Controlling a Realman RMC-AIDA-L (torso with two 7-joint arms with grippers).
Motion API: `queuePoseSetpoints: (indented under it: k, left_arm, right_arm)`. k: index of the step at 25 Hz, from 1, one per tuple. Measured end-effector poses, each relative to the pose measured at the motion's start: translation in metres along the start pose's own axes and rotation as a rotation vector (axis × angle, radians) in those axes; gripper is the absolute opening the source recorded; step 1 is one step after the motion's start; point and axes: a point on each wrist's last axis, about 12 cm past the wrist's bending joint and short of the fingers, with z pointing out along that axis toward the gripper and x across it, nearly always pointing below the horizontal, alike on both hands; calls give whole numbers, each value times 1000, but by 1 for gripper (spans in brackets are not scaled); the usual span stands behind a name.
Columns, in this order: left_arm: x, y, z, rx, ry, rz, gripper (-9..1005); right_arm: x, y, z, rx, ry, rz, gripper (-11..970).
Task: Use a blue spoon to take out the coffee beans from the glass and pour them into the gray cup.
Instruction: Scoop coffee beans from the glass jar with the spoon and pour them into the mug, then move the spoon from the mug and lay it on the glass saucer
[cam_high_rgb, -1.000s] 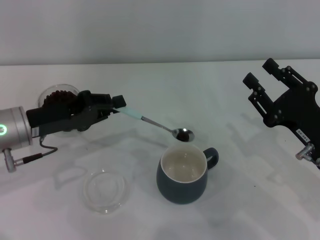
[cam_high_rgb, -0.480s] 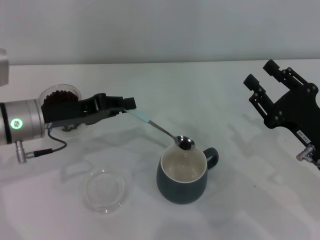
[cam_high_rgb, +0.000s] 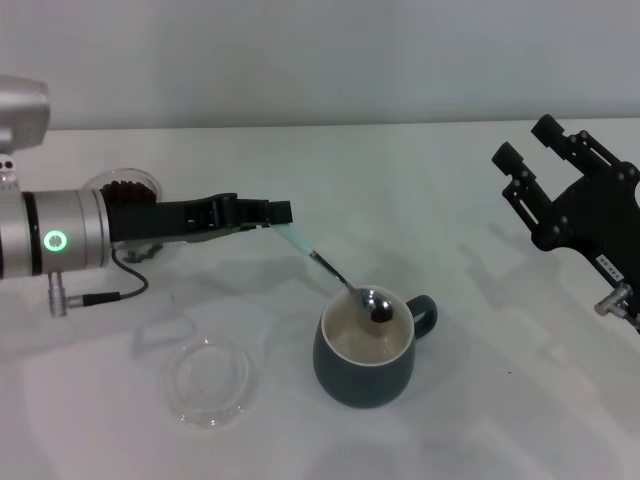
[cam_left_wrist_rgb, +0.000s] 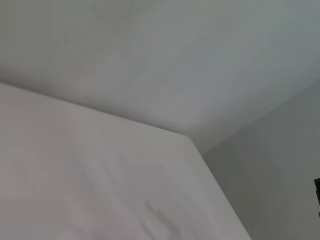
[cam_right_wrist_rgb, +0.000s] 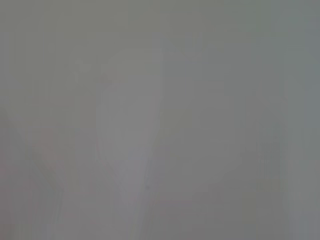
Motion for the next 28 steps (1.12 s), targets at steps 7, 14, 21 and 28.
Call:
queuePoseSetpoints:
  k: [7,14,21,28]
  left_arm:
    - [-9,-5,-3,-4,-11,116,127]
    - [-12,-19,9,8,62,264,126]
    - [-21,-30,14,4,89,378,126]
    - [-36,-40,8,-4,72,432,127]
  right_arm:
    - [0,-1,3,2,3,-3,509]
    - [2,-2,7,4,18,-5,509]
    - [2,-2,8,5,20,-6,509]
    - [2,-3,8,11,18,-5,509]
